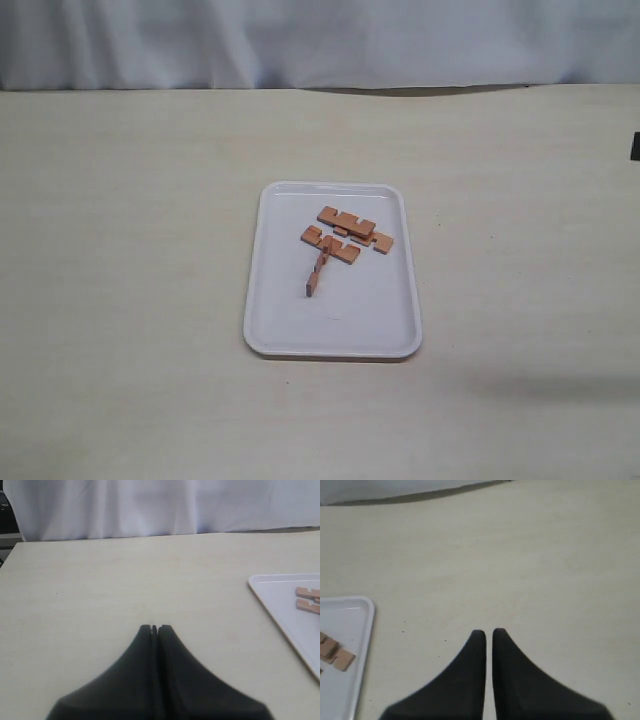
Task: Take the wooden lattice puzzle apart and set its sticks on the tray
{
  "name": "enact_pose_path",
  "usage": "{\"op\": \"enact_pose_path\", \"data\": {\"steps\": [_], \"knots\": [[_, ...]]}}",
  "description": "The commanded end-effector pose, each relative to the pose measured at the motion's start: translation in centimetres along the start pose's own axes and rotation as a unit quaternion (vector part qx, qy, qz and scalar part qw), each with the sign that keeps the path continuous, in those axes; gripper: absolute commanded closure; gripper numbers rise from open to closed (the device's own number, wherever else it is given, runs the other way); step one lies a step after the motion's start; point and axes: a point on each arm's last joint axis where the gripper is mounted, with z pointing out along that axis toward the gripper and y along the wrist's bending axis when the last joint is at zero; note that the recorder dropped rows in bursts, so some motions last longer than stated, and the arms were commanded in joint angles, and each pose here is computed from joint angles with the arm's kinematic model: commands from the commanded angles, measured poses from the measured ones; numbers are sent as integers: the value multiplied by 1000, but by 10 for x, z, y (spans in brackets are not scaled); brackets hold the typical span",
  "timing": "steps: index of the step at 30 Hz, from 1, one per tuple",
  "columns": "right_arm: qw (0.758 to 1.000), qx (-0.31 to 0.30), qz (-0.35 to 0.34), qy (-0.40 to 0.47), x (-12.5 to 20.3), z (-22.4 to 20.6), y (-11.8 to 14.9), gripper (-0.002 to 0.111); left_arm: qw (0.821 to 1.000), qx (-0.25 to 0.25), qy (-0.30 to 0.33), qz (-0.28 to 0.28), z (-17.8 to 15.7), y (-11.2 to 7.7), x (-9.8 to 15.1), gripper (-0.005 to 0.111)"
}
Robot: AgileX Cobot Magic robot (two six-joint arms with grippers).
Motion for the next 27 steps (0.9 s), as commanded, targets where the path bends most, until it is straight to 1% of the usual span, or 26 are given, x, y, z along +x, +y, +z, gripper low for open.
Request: {"op": "enact_pose_path", "data": {"steps": [1, 5, 9, 11, 16, 22, 23, 27], "knots": [[996, -41, -17, -72, 7, -27, 16, 104, 1000, 0, -4, 1, 0, 0, 0, 107], [986, -73, -56, -139, 9, -66, 25, 104, 1000, 0, -4, 1, 0, 0, 0, 107], [967, -97, -85, -219, 23, -97, 26, 104, 1000, 0, -4, 1, 0, 0, 0, 107], [953, -108, -91, -269, 35, -111, 24, 104, 1000, 0, -4, 1, 0, 0, 0, 107], [908, -138, -81, -388, 66, -140, 15, 104, 1000, 0, -4, 1, 0, 0, 0, 107], [858, -146, -67, -488, 89, -163, 5, 104, 1000, 0, -4, 1, 0, 0, 0, 107], [854, -146, -66, -494, 91, -164, 4, 104, 1000, 0, -4, 1, 0, 0, 0, 107], [853, -146, -65, -496, 90, -164, 4, 104, 1000, 0, -4, 1, 0, 0, 0, 107]]}}
